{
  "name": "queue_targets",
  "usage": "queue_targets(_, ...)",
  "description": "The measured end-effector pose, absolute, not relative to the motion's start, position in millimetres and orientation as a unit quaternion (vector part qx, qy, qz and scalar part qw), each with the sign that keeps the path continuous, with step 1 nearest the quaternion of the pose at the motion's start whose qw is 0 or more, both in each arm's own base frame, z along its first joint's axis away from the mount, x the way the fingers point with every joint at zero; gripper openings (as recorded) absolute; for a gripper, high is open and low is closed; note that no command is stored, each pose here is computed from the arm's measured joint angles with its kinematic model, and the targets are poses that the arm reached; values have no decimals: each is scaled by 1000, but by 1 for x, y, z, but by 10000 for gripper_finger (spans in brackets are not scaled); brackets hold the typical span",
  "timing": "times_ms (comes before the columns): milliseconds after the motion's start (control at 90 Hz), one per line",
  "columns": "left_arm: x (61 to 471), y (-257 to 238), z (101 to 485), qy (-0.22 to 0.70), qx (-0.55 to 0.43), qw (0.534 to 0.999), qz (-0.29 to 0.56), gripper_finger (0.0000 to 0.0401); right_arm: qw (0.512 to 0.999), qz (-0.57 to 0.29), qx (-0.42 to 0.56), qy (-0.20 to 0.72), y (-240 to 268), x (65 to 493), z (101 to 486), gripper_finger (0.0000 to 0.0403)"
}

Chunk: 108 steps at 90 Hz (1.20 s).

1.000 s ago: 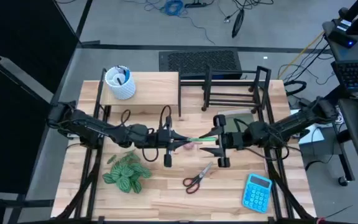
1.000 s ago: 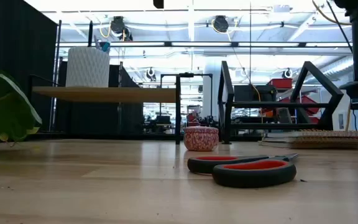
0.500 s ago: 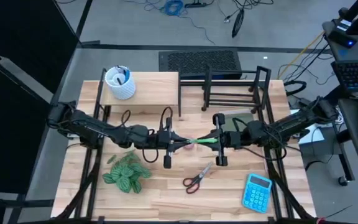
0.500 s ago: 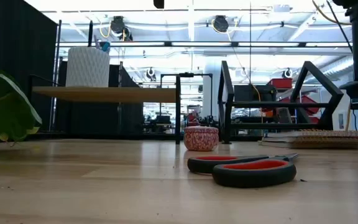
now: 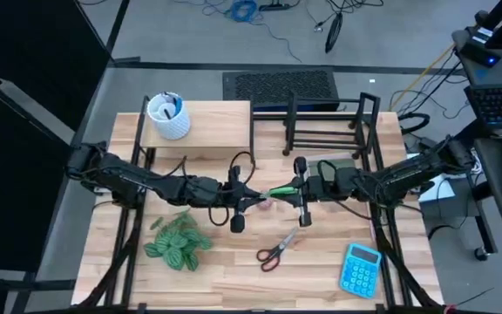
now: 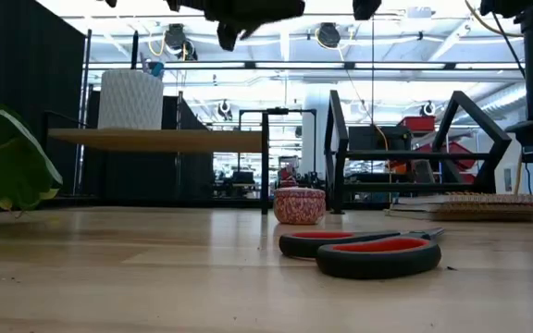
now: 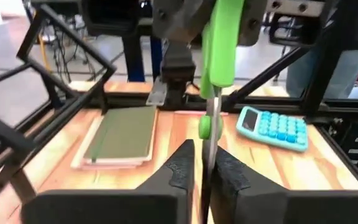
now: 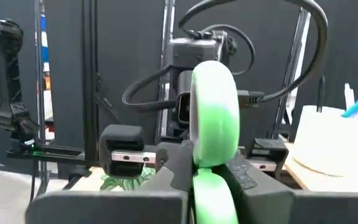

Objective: Stock shelves
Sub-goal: Put the green scissors into the white pen holder

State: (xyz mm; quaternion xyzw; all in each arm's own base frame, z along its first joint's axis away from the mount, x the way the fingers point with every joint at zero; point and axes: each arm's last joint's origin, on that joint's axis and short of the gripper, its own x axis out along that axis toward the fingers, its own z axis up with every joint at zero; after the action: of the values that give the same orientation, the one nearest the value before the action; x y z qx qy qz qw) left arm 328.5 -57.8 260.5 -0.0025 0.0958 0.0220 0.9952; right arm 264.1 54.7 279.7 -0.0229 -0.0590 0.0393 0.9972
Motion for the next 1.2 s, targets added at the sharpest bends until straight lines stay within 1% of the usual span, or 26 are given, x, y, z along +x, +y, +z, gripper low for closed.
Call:
queue_targets(222,326,-56,260,114,10,993,26,129,999,44,-15,-19,55,267,280,13)
queue_targets(311,325,-55,259,121,17,992,27,152,999,45,-12,-13,55,267,279,13)
queue_targets(389,325,-55,259,123,18,992,29,165,999,42,-4,-3,53,267,278,12)
queue_targets(522,324,-54,257,131,36,990,37,171,999,36,15,18,51,268,274,12)
queue_targets(744,324,-55,260,126,51,990,37,171,999,31,32,21,49,268,274,12)
queue_targets(911,327,-55,274,95,43,994,41,171,998,27,45,38,46,269,269,12)
queue_targets(1200,328,-55,279,90,38,994,41,171,998,26,52,32,46,269,271,12)
